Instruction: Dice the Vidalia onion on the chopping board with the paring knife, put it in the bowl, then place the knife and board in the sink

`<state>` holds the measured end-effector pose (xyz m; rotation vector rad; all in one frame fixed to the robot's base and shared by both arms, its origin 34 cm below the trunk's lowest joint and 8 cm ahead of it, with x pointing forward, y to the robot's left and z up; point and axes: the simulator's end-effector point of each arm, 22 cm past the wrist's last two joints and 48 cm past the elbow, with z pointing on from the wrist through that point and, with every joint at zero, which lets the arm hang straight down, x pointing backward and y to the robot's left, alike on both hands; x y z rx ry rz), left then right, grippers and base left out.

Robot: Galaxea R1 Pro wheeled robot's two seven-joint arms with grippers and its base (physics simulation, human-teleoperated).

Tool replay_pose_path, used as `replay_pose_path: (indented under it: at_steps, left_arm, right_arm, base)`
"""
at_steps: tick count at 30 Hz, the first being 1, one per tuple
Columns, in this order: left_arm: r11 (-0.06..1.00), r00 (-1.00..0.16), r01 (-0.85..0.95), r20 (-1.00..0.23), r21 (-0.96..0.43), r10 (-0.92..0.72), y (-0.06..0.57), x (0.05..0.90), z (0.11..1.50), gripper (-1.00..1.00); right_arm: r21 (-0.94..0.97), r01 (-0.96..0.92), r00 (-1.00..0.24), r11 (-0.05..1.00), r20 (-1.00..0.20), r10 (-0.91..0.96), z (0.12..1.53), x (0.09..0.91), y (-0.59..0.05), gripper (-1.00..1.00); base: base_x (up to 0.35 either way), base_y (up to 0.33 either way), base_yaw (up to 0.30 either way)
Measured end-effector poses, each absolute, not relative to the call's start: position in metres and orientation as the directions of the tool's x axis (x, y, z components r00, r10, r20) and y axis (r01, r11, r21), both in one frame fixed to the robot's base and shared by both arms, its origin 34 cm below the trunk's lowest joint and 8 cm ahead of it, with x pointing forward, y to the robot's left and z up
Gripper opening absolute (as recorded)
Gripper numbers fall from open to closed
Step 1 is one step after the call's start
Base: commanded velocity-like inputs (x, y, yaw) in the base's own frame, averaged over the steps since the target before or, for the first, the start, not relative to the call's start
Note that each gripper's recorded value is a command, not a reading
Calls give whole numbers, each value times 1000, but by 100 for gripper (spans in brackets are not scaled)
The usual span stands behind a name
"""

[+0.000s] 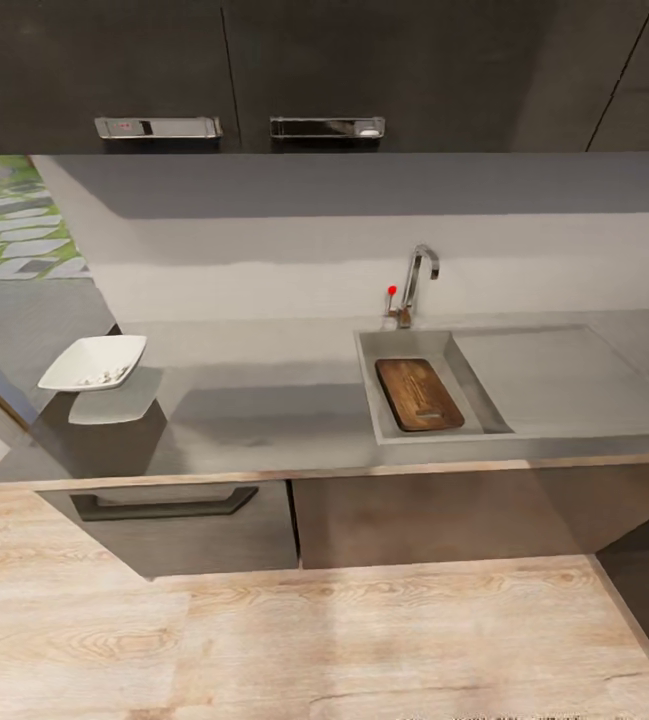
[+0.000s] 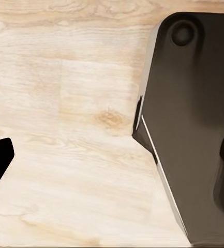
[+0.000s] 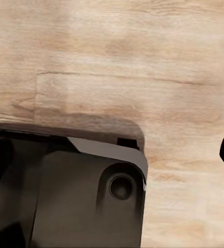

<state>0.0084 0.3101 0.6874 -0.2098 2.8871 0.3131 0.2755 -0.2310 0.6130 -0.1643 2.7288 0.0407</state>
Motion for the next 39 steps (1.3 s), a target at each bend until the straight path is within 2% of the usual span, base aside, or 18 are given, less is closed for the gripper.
replay_pose_path:
  at_steps: [13,39]
  left_arm:
    - [965,-975,-149,-192,217,-107,317,-17,691,100]
    - [964,-968,-156,-228,213,-107,317,-6,686,100]
  right_arm:
    - [-5,-122,-907,993,-406,-113,615,280,-236,100]
    - [-5,-126,-891,992,-439,-116,622,295,-232,100]
  base:
    - [0,0,-18]
    - [0,0,0]
